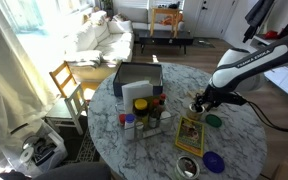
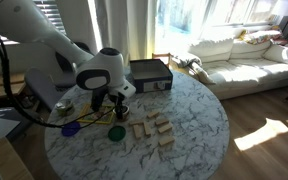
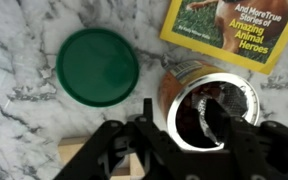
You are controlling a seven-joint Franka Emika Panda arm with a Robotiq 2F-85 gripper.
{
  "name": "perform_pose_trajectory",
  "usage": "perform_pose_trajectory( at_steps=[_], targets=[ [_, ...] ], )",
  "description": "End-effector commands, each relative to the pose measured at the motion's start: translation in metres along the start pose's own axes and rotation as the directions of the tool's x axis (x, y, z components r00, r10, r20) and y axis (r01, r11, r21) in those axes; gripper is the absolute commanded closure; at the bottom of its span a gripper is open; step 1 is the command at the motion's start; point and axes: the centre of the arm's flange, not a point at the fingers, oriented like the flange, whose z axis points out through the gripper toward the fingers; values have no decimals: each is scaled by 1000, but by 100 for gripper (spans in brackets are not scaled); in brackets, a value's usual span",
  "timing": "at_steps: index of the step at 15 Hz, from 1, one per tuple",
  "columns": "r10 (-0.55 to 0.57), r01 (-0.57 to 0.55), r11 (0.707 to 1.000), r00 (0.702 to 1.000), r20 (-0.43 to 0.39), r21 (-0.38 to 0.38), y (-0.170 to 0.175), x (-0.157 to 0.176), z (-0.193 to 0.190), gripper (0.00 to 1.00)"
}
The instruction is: Take the lid off of the can then put the can on the lid
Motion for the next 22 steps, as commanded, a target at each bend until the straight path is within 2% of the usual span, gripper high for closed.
perform_pose_trajectory(
  at_steps=[1,4,5,10,13,18,22],
  targets=[
    [14,-14,1000,1000,1,6,3,6,4,73],
    [4,-4,1000,1000,-6,22,5,9,0,97],
    [1,-1,1000,1000,-8,30,6,10,-4,100],
    [-48,51,996,998,-38,77,23,27,-37,97],
    [-155,157,986,987,-45,59,47,35,-53,97],
    [-387,386,920,922,-3,73,81,29,-52,97],
    [-476,473,879,878,43,66,94,22,-37,97]
  ],
)
